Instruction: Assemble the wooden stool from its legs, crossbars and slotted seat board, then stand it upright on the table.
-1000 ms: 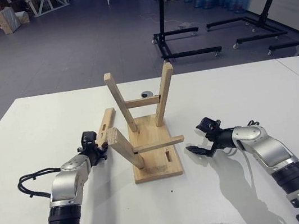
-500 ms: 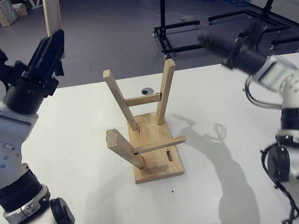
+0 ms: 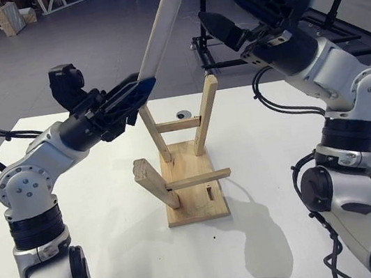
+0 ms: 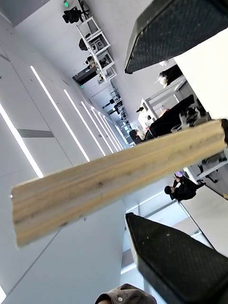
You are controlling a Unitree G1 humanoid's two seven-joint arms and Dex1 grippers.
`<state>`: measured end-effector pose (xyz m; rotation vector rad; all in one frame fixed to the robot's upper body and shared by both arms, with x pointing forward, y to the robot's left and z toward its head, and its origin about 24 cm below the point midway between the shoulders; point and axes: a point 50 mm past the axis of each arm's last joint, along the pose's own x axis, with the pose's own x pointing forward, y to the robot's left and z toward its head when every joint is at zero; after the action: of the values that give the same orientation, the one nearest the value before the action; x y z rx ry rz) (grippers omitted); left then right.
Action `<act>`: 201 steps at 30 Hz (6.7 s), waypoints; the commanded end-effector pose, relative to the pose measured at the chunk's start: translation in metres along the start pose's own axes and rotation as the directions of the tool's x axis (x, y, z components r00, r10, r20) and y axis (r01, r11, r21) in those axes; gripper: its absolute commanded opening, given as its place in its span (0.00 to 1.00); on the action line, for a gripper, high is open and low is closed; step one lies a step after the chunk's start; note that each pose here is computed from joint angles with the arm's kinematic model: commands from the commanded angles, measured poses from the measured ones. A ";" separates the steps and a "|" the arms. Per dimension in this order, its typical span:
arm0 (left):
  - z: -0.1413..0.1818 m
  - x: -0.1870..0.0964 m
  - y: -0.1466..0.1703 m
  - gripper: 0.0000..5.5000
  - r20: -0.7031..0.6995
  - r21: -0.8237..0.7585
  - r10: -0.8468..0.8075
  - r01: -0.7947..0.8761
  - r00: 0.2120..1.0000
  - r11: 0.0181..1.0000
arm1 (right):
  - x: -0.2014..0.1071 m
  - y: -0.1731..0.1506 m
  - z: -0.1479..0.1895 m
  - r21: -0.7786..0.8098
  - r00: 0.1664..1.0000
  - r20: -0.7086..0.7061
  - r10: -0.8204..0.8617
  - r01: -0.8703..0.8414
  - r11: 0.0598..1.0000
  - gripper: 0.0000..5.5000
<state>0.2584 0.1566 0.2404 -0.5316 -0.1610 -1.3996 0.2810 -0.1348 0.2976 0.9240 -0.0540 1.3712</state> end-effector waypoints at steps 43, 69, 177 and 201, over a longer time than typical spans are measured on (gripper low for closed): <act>-0.034 -0.001 0.003 0.50 -0.084 0.021 0.118 -0.117 0.989 0.993 | -0.007 -0.022 -0.043 0.027 0.989 0.016 -0.144 0.144 0.989 0.39; 0.000 -0.052 0.001 0.98 0.335 0.087 0.600 -0.658 0.726 0.748 | -0.115 -0.044 -0.025 -0.343 0.906 0.011 -0.424 0.402 0.849 0.37; -0.033 -0.050 0.014 0.98 0.250 0.014 0.639 -0.662 0.728 0.749 | -0.134 -0.069 -0.093 -0.437 0.926 -0.377 -0.020 -0.159 0.885 0.37; -0.035 -0.048 0.015 0.98 0.256 0.010 0.637 -0.661 0.727 0.751 | -0.133 -0.077 -0.097 -0.442 0.928 -0.370 -0.037 -0.141 0.886 0.37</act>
<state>0.2567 0.1862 0.1876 -0.6092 -0.2188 -0.6288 0.2693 -0.1801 0.1190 0.2917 -0.1236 1.4400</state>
